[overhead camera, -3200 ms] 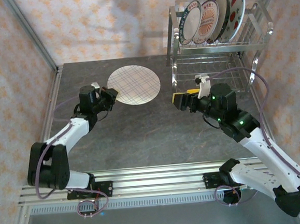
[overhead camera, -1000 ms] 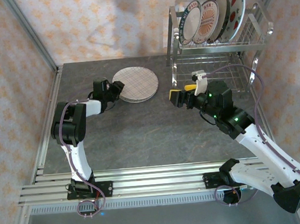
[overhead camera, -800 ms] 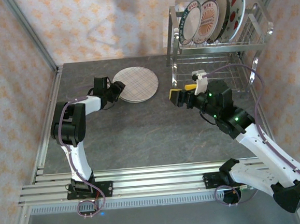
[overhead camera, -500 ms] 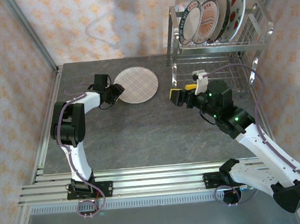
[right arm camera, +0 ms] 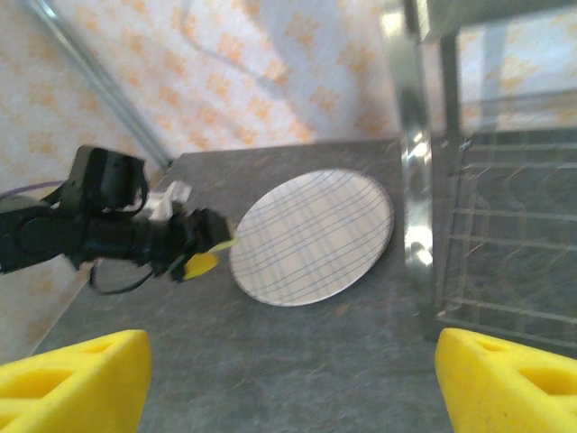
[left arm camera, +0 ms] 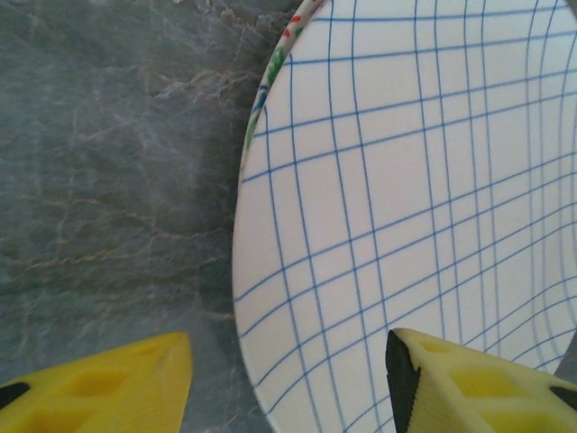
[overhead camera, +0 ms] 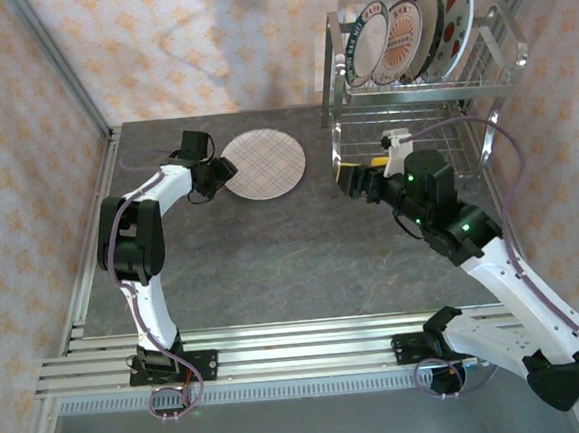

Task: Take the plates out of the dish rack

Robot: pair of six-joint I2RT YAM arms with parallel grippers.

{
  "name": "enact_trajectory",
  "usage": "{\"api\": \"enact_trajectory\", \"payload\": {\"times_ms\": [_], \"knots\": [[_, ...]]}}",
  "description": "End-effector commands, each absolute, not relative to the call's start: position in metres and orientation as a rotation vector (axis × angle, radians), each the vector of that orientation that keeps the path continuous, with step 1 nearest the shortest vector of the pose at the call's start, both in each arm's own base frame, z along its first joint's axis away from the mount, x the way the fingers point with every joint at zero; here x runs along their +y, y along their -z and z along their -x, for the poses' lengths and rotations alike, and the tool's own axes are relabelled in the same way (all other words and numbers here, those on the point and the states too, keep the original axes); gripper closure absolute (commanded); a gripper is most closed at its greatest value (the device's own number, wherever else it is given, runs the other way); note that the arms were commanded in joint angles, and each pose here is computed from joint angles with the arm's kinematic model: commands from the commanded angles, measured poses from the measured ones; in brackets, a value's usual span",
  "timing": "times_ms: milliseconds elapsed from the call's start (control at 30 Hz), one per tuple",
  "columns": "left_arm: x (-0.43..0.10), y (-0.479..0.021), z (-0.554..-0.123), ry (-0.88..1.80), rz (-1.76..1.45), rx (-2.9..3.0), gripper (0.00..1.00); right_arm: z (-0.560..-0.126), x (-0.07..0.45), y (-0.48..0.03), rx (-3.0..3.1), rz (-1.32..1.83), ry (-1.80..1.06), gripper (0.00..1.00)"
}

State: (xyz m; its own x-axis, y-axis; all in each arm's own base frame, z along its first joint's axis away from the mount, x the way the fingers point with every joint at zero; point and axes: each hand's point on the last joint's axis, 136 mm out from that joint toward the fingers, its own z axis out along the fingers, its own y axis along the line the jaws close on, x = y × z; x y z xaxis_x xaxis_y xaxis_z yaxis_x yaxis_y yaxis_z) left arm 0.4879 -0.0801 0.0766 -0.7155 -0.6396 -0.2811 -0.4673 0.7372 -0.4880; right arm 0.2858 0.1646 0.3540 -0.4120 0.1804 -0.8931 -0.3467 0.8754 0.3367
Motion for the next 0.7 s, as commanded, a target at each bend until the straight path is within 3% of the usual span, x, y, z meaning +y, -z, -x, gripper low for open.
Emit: {"api": "enact_trajectory", "payload": {"times_ms": [0, 233, 667], "knots": [[-0.079, -0.129, -0.48, 0.47, 0.768, 2.459, 0.39, -0.29, 0.128, -0.391, 1.846, 0.043, -0.364, 0.18], [-0.103, -0.223, -0.476, 0.599, 0.658, 2.284, 0.39, -0.304, 0.081, -0.433, 1.896, -0.001, -0.034, 0.17], [-0.214, -0.39, -0.413, 1.024, 0.262, 1.869, 0.35, -0.36, -0.026, -0.502, 1.827, -0.438, -0.026, 0.22]]}}
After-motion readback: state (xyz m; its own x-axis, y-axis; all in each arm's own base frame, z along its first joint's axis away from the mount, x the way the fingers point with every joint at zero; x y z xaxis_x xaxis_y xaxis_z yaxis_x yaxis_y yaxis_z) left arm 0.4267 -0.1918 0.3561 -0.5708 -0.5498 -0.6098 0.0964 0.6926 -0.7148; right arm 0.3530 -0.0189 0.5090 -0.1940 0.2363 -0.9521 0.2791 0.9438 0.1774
